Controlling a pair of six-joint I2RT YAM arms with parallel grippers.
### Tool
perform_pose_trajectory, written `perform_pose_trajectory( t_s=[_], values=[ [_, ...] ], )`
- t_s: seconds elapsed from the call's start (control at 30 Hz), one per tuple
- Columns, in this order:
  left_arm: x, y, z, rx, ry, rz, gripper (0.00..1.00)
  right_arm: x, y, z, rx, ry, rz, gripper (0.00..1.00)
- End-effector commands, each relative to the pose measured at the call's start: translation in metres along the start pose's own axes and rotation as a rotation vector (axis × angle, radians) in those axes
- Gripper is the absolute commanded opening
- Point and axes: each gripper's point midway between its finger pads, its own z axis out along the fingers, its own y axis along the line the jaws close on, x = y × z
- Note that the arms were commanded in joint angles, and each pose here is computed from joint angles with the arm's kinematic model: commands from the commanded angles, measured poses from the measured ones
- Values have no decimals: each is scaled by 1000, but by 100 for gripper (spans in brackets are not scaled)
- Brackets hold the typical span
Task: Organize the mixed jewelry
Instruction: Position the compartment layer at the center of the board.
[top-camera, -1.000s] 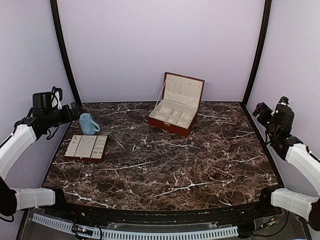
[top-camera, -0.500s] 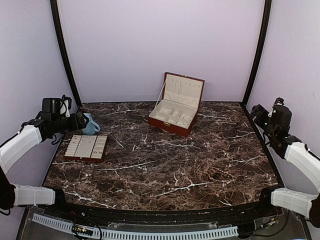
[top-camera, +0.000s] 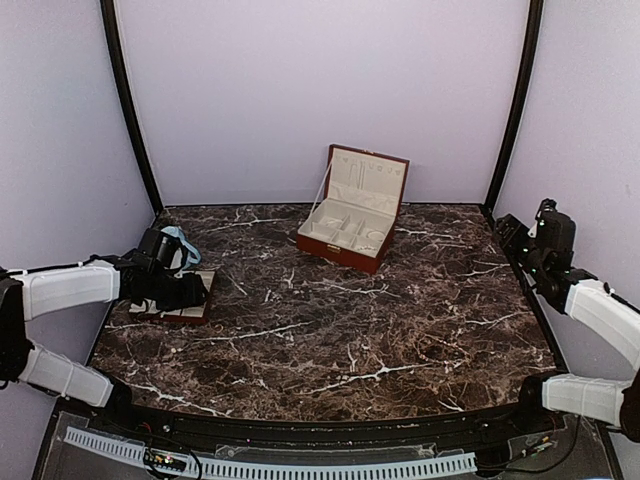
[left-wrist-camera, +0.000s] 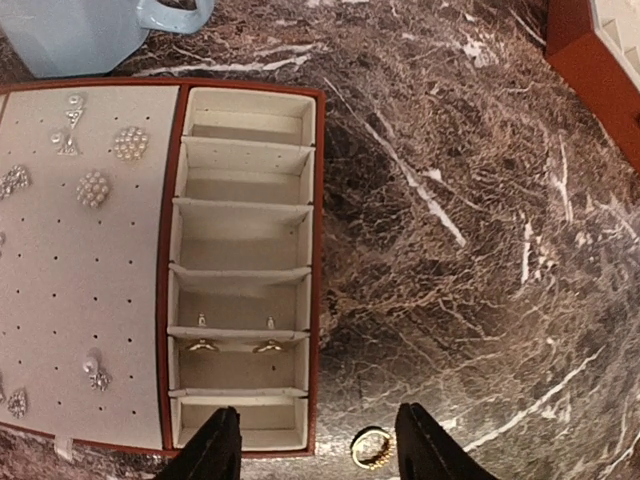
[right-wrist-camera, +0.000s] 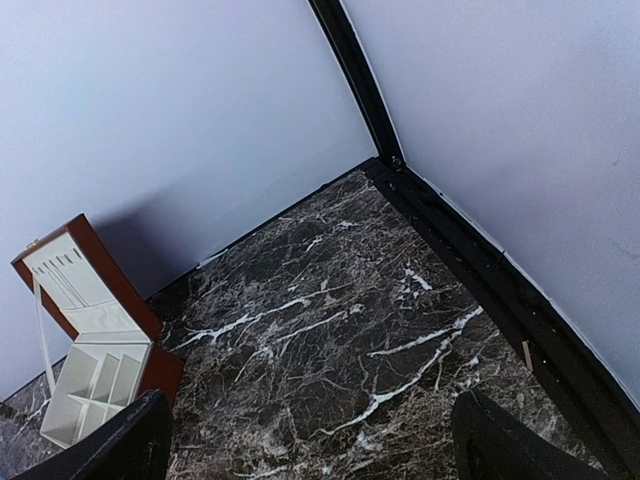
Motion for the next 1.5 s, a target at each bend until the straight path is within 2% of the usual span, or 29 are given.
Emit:
perform_pose_trajectory(
  t_s=[0.0, 0.3, 0.57, 1.03, 1.47],
  values=[
    [-3, 0, 8, -52, 3, 10, 53, -8, 6, 0, -24, -22, 16, 98],
    [7, -4, 18, -80, 39, 48, 33, -9, 4, 0, -14, -25, 11, 98],
    [20, 2, 17, -132, 57, 51, 32, -8, 3, 0, -12, -23, 18, 98],
    [30, 7, 24, -158, 85, 47, 18, -9, 1, -3, -2, -28, 18, 98],
    [37, 8, 29, -169, 105, 61, 15, -8, 0, -3, 4, -26, 16, 98]
  ],
)
